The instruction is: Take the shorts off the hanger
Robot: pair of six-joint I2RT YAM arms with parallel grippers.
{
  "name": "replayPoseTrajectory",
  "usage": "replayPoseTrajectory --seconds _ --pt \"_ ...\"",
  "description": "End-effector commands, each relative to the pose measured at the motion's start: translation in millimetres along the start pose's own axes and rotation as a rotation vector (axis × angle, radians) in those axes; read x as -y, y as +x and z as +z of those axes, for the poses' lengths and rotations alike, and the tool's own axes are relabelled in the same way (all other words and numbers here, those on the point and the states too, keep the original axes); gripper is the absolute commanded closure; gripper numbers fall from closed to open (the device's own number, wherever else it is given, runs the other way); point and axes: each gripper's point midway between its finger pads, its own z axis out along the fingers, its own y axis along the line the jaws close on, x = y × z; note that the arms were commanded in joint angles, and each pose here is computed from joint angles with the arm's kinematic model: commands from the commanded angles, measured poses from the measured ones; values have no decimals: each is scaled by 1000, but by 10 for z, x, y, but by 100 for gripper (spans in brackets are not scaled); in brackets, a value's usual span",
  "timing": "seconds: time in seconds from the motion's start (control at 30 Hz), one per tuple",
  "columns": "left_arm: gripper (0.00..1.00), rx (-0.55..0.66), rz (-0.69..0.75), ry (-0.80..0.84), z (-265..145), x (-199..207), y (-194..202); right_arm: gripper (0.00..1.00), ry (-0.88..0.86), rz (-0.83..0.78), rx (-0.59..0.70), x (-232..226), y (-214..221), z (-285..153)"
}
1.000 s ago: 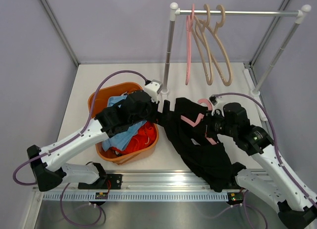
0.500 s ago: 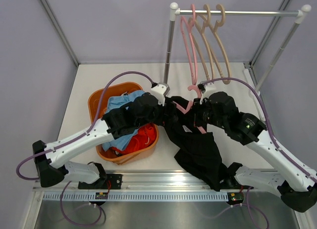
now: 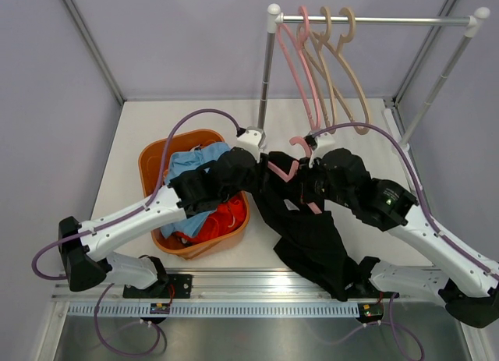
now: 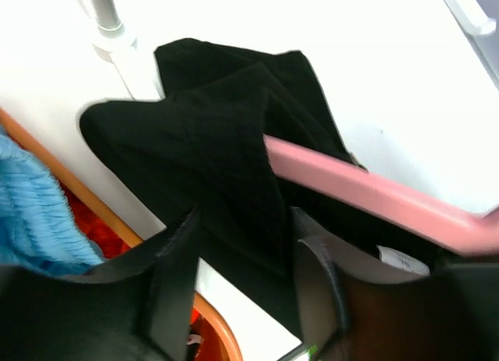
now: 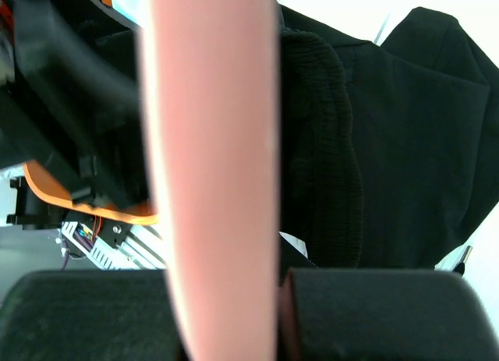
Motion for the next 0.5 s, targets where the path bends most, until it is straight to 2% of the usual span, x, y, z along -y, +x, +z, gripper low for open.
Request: replayPoseTrajectory --seconds 0.0,0.07,0.1,0.17,0.2,0.27,0.37,0.47 --pt "58 117 -29 -52 3 -33 -339 100 -54 24 108 -193 -292 -201" --pt "70 121 -27 -65 17 -41 -386 100 -69 19 110 -237 -277 -251" --pt "81 119 -26 -75 24 -62 -386 100 -68 18 113 -239 -271 -269" --pt "88 132 -29 -88 21 -93 -434 100 -66 16 115 -233 -248 -320" --pt "95 137 -30 -93 17 -112 -458 100 -70 17 116 -238 -245 -341" --pt "99 147 -37 -125 18 -202 -509 100 -87 14 125 -257 -243 -408" --pt "100 163 -54 -182 5 -360 -594 100 -112 7 144 -284 -258 -514" --pt "100 167 -111 -258 18 -697 -689 100 -114 7 168 -249 -258 -600"
